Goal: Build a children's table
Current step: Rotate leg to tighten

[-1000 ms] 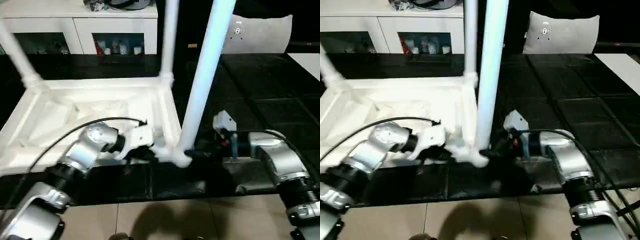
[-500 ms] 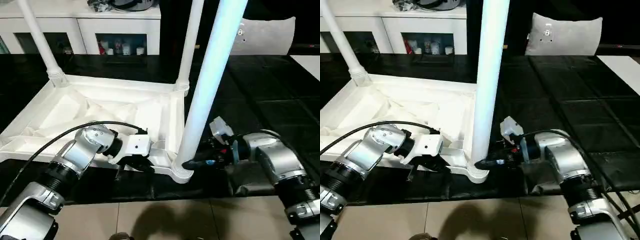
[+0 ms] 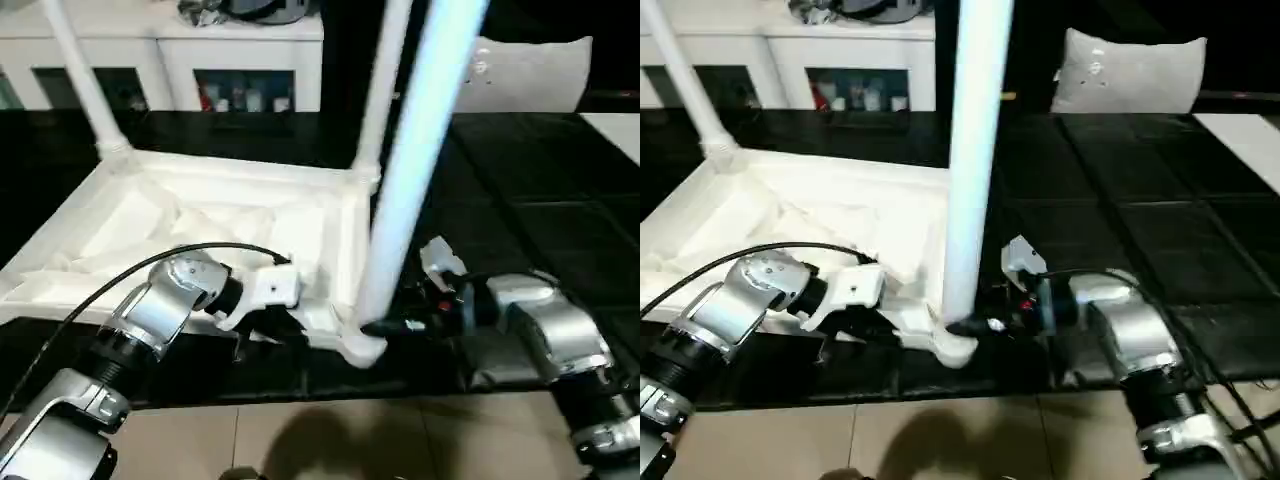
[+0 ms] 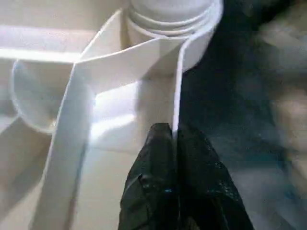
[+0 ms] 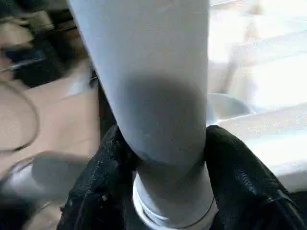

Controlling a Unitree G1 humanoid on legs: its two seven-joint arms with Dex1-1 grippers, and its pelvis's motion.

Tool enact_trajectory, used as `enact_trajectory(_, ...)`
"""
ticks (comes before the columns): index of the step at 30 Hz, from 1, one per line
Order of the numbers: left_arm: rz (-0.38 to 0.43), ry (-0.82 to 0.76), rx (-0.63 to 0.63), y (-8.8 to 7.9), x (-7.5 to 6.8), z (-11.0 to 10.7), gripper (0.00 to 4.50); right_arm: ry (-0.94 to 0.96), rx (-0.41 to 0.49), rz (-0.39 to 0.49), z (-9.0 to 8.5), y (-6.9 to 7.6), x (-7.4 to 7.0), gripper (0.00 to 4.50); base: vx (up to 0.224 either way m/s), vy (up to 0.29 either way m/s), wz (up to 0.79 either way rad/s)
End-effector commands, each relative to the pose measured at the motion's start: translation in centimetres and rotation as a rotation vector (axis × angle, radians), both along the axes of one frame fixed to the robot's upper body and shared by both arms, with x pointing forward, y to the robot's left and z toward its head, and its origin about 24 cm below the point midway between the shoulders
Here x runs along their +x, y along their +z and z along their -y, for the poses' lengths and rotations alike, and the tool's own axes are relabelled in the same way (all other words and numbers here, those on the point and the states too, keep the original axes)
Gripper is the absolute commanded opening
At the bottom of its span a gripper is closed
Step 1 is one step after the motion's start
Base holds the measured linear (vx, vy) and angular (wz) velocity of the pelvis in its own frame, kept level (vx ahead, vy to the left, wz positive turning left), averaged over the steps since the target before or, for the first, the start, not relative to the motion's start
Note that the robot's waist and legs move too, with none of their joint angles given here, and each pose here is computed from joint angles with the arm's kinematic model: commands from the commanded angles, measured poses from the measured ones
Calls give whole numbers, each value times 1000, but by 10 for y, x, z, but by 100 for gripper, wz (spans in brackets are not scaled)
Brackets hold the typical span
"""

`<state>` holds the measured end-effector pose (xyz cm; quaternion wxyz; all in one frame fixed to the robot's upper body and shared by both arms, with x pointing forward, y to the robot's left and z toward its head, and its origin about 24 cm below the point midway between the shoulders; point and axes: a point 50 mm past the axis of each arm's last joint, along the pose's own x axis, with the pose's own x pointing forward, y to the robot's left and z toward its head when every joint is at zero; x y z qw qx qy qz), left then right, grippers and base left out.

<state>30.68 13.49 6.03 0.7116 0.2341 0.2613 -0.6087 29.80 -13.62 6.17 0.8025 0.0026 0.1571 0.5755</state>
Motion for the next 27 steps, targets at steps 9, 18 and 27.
enact_trajectory(9,103,230,-175,15,18,71,0,-404,-37,45,-40,-2,30,245,0,0,0)
enact_trajectory(18,153,222,-97,14,19,54,0,-368,-13,84,-22,0,25,325,0,0,0)
enact_trajectory(27,152,60,-12,11,13,30,0,-112,-35,117,16,12,10,405,0,0,0)
